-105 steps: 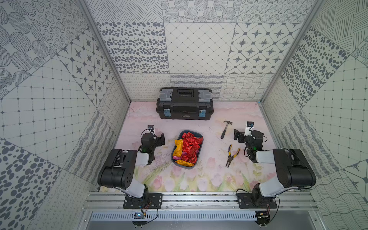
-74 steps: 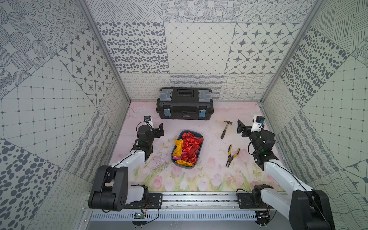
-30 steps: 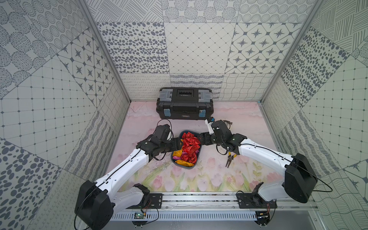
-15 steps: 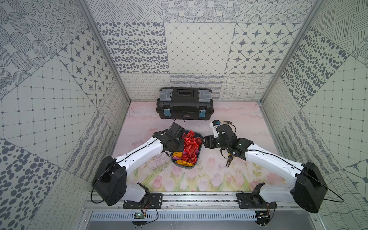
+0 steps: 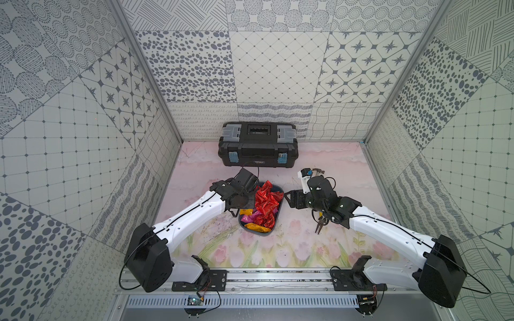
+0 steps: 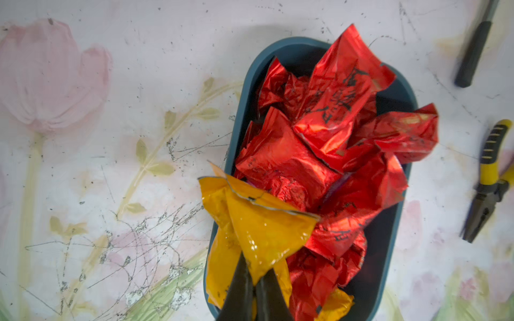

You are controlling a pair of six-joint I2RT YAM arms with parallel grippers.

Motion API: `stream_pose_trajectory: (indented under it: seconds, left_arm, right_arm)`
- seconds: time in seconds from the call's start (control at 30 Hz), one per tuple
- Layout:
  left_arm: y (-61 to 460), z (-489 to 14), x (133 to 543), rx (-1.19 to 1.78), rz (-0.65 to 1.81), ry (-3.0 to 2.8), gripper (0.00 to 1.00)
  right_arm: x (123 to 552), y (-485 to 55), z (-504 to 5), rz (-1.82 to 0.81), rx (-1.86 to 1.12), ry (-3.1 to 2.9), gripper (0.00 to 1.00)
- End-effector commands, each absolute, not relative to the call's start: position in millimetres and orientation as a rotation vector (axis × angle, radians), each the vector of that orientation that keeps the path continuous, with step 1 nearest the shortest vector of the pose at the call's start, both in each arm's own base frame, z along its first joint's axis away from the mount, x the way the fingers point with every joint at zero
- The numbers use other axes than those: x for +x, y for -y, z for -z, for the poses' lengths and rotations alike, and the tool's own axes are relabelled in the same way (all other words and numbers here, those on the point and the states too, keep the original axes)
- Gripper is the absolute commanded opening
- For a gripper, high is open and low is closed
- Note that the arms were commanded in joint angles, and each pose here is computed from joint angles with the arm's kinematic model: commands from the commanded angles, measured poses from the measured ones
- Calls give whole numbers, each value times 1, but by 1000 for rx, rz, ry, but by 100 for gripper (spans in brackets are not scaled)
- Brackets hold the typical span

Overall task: Take the tea bags out of the storage box
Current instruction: Pick up the tea bag from the storage box, then place the tea bag at the center of the board.

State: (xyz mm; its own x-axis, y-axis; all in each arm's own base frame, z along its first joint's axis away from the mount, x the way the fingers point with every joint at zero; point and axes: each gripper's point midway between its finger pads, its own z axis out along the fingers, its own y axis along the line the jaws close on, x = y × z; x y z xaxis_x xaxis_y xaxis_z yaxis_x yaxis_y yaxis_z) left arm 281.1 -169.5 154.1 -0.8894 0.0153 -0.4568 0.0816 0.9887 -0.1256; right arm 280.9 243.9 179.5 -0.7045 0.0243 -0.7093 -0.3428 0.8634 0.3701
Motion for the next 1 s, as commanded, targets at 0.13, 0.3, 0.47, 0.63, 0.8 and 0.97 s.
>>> stream_pose_trajectory:
  seconds: [0.13, 0.3, 0.47, 0.63, 0.8, 0.97]
  left_arm:
    - [195, -186, 239, 40, 204, -2679, 7]
    - [266, -180, 214, 149, 228, -2683, 7]
    - [320, -166, 208, 213, 227, -2690, 8]
    - [356, -131, 203, 149, 221, -2734, 6]
    - [372, -97, 198, 133, 96, -2792, 3]
    - [368, -76, 198, 69, 14, -2816, 11]
  right_arm:
    - [282, -212, -191, -583, -13, -2217, 75]
    - [271, -180, -185, -511, 116, -2220, 75]
    - [255, -156, -178, -444, 195, -2276, 75]
    - [236, -140, -163, -401, 287, -2373, 75]
    - [218, -138, -150, -445, 384, -2469, 74]
    - [199, -146, -127, -498, 400, -2588, 73]
